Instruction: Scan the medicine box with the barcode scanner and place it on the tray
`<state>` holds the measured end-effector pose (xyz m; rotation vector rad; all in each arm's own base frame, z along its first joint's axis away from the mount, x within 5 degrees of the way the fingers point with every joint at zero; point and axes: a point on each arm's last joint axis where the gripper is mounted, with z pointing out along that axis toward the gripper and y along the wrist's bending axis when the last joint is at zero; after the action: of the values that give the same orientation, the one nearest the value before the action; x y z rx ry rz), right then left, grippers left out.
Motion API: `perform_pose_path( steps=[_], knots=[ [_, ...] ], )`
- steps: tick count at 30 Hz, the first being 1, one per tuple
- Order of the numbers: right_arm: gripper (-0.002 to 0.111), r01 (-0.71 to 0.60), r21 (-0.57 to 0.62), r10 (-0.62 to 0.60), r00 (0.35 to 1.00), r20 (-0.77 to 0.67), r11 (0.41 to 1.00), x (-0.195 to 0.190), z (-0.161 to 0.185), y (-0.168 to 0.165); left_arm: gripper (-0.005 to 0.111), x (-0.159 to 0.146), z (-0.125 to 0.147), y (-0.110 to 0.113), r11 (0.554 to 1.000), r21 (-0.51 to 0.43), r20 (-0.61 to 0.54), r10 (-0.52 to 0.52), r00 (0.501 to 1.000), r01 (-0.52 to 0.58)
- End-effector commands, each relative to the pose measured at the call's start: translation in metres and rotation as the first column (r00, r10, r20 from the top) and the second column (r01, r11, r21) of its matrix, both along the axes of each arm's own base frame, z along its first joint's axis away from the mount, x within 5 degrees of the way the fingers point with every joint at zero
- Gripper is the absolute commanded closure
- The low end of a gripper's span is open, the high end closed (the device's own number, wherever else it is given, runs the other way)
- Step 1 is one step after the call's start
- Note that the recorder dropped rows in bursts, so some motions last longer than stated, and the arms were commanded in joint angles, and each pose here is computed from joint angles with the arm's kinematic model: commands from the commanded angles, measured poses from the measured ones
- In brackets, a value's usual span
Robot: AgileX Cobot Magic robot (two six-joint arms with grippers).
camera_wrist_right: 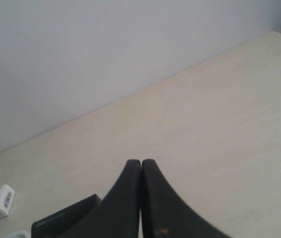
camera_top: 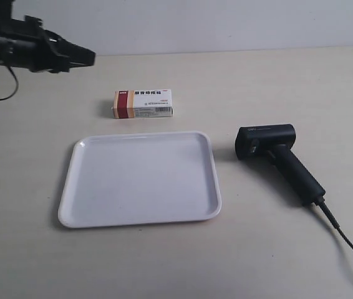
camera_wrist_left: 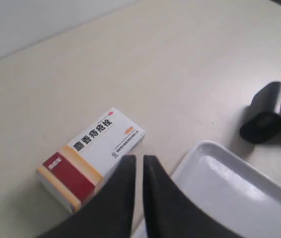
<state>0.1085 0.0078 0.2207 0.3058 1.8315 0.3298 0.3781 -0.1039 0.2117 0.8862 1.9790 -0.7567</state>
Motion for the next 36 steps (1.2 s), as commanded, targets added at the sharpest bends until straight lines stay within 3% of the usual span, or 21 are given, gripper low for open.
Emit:
perform_pose_path(
  steps=[1, 4, 6, 9, 17, 24, 28, 32, 36],
  knots=[
    [0.108, 0.009, -0.017, -0.009, 1.0, -0.023, 1.0, 0.012, -0.002, 0.0, 0.061, 0.026, -0.026, -0.042, 0.991, 0.103, 0.074, -0.097, 0.992, 0.09],
    [0.108, 0.012, -0.02, -0.013, 0.999, -0.034, 1.0, 0.016, -0.005, 0.0, 0.02, 0.041, -0.048, -0.061, 0.978, 0.196, 0.121, -0.1, 0.988, 0.075],
    [0.108, 0.007, -0.036, -0.008, 0.999, -0.04, 0.999, 0.018, -0.006, 0.0, 0.002, 0.046, -0.064, -0.069, 0.965, 0.243, 0.143, -0.135, 0.98, 0.098],
    [0.108, 0.004, -0.044, -0.006, 0.999, -0.052, 0.999, 0.02, -0.008, 0.0, 0.003, 0.054, -0.083, -0.078, 0.949, 0.275, 0.165, -0.202, 0.965, 0.151],
    [0.108, 0.005, -0.046, -0.007, 0.999, -0.051, 0.999, 0.022, -0.009, 0.0, 0.003, 0.082, -0.117, -0.087, 0.962, 0.225, 0.125, -0.187, 0.974, 0.156],
    [0.108, 0.005, -0.046, -0.007, 0.999, -0.049, 0.999, 0.022, -0.008, 0.0, 0.004, 0.087, -0.142, -0.091, 0.965, 0.201, 0.08, -0.188, 0.979, 0.168],
    [0.108, 0.005, -0.046, -0.007, 0.999, -0.049, 0.999, 0.022, -0.008, 0.0, 0.023, 0.087, -0.15, -0.091, 0.963, 0.204, 0.068, -0.194, 0.979, 0.176],
    [0.108, 0.006, -0.048, -0.008, 0.999, -0.034, 0.999, 0.022, -0.007, 0.0, 0.066, 0.087, -0.141, -0.092, 0.963, 0.195, 0.081, -0.202, 0.976, 0.183],
    [0.108, -0.014, -0.084, 0.012, 1.0, -0.029, 0.996, 0.023, -0.007, 0.001, 0.107, 0.081, -0.109, -0.096, 0.959, 0.131, 0.117, -0.268, 0.956, 0.253]
  ],
)
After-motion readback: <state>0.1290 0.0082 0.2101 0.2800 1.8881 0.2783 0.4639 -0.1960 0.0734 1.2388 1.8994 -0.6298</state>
